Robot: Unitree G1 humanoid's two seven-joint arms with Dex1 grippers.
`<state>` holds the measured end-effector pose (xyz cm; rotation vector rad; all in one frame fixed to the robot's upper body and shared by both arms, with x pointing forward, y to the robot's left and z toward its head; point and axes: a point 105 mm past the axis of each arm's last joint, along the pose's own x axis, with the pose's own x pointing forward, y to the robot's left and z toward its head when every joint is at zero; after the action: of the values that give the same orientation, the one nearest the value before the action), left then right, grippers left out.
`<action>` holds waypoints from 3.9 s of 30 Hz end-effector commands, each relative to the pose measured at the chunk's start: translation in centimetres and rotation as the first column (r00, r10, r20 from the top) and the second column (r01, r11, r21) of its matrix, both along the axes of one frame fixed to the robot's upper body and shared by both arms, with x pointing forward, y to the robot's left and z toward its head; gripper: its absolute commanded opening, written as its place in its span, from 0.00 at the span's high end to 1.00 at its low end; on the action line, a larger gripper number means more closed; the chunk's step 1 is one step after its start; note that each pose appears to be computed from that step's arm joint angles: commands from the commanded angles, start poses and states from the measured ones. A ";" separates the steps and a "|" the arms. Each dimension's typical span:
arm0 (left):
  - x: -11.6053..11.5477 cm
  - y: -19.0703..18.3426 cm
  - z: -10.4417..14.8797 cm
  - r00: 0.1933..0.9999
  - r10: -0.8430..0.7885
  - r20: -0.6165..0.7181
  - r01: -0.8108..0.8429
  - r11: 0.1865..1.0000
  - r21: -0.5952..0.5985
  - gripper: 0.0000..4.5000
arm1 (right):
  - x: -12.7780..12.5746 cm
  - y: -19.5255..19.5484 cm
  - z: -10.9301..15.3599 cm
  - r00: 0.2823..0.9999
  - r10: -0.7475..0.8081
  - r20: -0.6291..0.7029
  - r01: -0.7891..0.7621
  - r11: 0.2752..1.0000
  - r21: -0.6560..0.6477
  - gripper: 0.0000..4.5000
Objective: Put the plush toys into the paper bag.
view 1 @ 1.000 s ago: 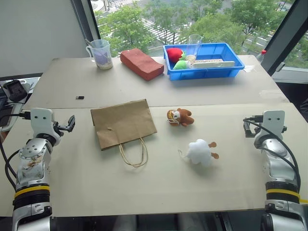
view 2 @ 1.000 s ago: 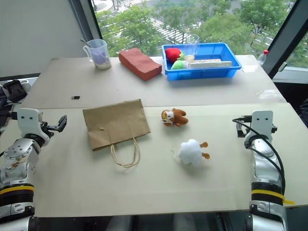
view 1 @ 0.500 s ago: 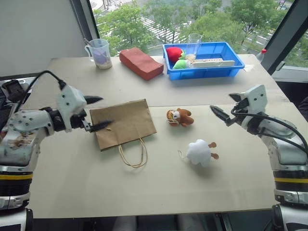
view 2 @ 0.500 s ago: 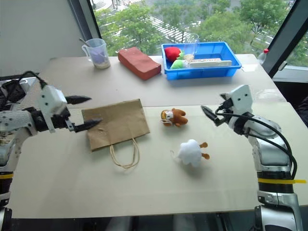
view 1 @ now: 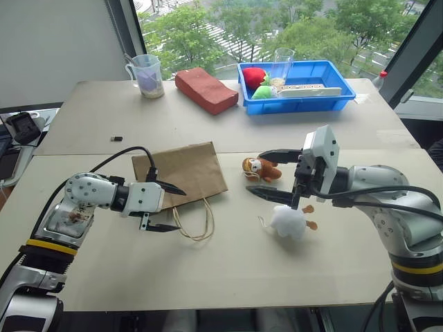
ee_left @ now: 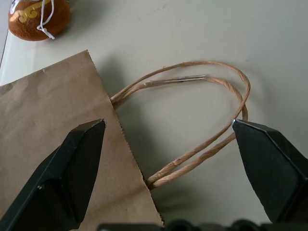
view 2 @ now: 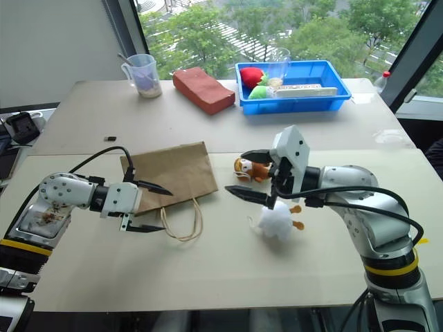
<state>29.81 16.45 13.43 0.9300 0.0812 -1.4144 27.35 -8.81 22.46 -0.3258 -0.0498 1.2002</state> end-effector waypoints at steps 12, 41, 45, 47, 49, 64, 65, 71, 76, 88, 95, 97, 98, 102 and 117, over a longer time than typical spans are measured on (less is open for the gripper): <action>-0.2 -0.6 -1.5 0.996 -0.086 0.019 0.085 0.995 0.044 0.00 | -0.9 1.1 2.1 0.998 0.036 0.054 -0.037 0.999 0.012 0.00; -1.3 -4.1 -1.3 0.980 -0.170 -0.106 0.162 0.984 -0.079 0.98 | -0.4 1.0 2.1 0.998 0.007 0.065 -0.007 1.000 -0.001 0.00; -0.2 -4.5 2.9 0.981 -0.114 -0.157 0.074 0.968 -0.240 0.98 | 0.0 0.2 0.9 0.999 -0.025 0.029 0.025 1.000 -0.016 0.00; 0.3 -4.5 4.9 0.980 -0.091 -0.175 0.032 0.949 -0.313 0.98 | 0.1 -0.2 0.1 0.999 -0.039 0.017 0.040 0.998 -0.039 0.00; 0.8 -4.0 7.1 0.980 -0.062 -0.191 -0.014 0.928 -0.373 0.98 | 0.2 -0.6 -0.9 0.999 -0.051 -0.009 0.051 0.997 -0.051 0.00; 1.1 -4.0 10.4 0.983 0.013 -0.182 -0.100 0.874 -0.475 1.00 | 4.0 7.4 -6.7 0.988 -0.029 -0.154 0.046 0.993 0.105 0.95; 1.1 -4.0 10.5 0.983 0.015 -0.181 -0.101 0.874 -0.475 1.00 | 4.7 7.9 -7.3 0.983 -0.057 -0.173 0.076 0.992 0.101 0.99; 0.7 -4.1 10.9 0.982 0.018 -0.187 -0.106 0.874 -0.474 1.00 | 7.5 10.6 -8.5 0.940 -0.169 -0.295 0.213 0.969 0.124 0.99; 0.4 -4.1 11.0 0.982 0.019 -0.190 -0.108 0.874 -0.473 1.00 | 8.6 12.0 -9.6 0.921 -0.226 -0.318 0.270 0.957 0.102 0.99; 3.1 -1.0 15.4 0.967 0.240 -0.087 -0.245 0.776 -0.581 1.00 | 9.4 10.8 -15.8 0.882 -0.377 -0.283 0.337 0.924 -0.181 0.99; 4.0 3.0 22.8 0.905 0.425 0.026 -0.270 0.620 -0.737 1.00 | 9.5 10.4 -15.9 0.866 -0.402 -0.297 0.361 0.914 -0.185 0.99; 3.6 3.4 23.7 0.903 0.429 0.037 -0.264 0.619 -0.740 1.00 | 9.7 10.3 -15.9 0.862 -0.411 -0.298 0.370 0.910 -0.187 0.99; 3.4 3.4 23.9 0.903 0.427 0.043 -0.260 0.626 -0.736 1.00 | 9.8 10.3 -15.8 0.860 -0.412 -0.302 0.372 0.910 -0.184 0.99; 3.0 3.1 24.1 0.908 0.417 0.049 -0.250 0.630 -0.735 1.00 | 10.1 10.4 -15.4 0.859 -0.412 -0.304 0.376 0.910 -0.173 0.99; 3.0 -0.1 15.8 0.957 0.274 -0.100 -0.278 0.756 -0.592 1.00 | 6.1 10.3 -2.6 0.973 -0.049 -0.224 0.113 0.952 0.285 0.79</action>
<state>33.37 16.66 28.37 0.3181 -0.1806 -1.0376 34.50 1.59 17.46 0.0330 0.0322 1.0688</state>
